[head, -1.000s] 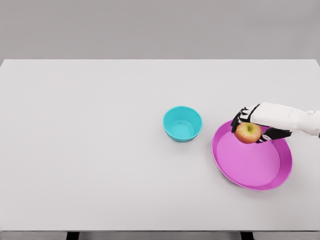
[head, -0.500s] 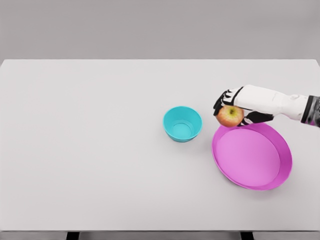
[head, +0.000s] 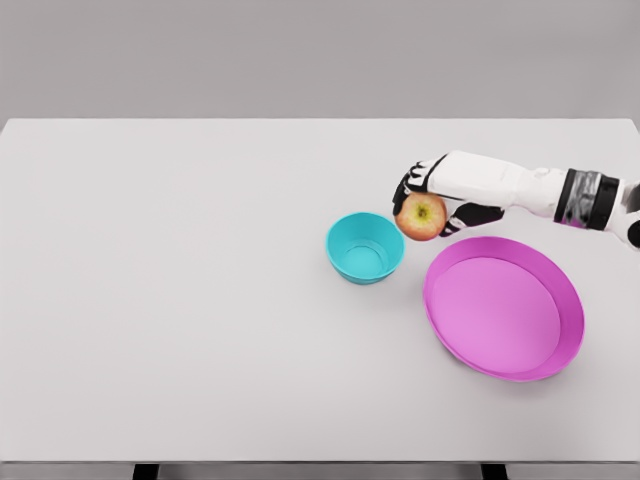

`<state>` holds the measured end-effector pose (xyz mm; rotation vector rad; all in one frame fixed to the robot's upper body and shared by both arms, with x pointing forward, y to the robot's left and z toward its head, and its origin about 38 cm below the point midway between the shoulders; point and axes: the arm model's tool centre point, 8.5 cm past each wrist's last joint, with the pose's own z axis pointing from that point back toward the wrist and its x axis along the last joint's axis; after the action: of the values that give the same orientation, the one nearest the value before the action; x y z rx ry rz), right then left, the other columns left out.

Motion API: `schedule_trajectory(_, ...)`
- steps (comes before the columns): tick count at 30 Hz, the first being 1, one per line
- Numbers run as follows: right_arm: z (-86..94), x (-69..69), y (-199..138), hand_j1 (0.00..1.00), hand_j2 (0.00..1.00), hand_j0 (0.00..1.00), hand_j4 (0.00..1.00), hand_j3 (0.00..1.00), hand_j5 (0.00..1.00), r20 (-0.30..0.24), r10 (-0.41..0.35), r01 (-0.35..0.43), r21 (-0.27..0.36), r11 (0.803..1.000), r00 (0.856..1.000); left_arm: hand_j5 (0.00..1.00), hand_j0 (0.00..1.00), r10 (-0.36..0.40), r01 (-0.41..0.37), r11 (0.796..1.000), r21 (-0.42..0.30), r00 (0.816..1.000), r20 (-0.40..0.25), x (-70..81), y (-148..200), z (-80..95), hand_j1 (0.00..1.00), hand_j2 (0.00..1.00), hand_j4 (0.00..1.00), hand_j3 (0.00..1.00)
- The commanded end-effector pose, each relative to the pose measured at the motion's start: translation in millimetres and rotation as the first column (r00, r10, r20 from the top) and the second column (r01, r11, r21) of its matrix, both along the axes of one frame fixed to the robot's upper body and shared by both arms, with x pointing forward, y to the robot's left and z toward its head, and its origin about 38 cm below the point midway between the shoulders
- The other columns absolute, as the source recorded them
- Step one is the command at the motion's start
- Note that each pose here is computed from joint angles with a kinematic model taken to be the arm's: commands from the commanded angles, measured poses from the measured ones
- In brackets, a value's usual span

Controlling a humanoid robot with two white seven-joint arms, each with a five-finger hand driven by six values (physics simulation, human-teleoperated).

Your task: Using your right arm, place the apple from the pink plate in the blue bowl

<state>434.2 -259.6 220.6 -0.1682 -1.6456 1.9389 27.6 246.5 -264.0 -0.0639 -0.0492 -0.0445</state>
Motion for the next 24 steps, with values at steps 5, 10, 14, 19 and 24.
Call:
schedule_trajectory(5,-8.4,1.7,17,0.53,0.53,0.53,0.53,0.53,0.53,-0.021,0.031,-0.031,0.004,1.0,0.999,1.0,1.0,0.0,0.0,1.0,0.0,1.0,0.0,0.0,0,0.0,1.0,1.0,1.0,1.0)
schedule_trajectory(10,-10.2,8.8,30,0.53,0.53,0.53,0.53,0.53,0.53,-0.026,0.044,-0.043,0.007,0.999,0.999,1.0,1.0,0.0,0.0,1.0,0.0,1.0,0.0,0.0,0,0.0,1.0,1.0,1.0,1.0)
schedule_trajectory(14,-10.7,9.4,37,0.53,0.53,0.53,0.53,0.53,0.53,-0.026,0.059,-0.059,0.001,0.998,0.998,1.0,1.0,0.0,0.0,1.0,0.0,1.0,0.0,0.0,0,0.0,1.0,1.0,1.0,1.0)
schedule_trajectory(19,-14.3,16.4,50,0.53,0.53,0.53,0.53,0.53,0.53,-0.035,0.071,-0.071,0.001,0.997,0.997,1.0,1.0,0.0,0.0,1.0,0.0,1.0,0.0,0.0,0,0.0,1.0,1.0,1.0,1.0)
schedule_trajectory(24,-15.4,18.7,55,0.53,0.53,0.53,0.53,0.53,0.53,-0.037,0.079,-0.079,-0.01,0.997,0.996,1.0,1.0,0.0,0.0,1.0,0.0,1.0,0.0,0.0,0,0.0,1.0,1.0,1.0,1.0)
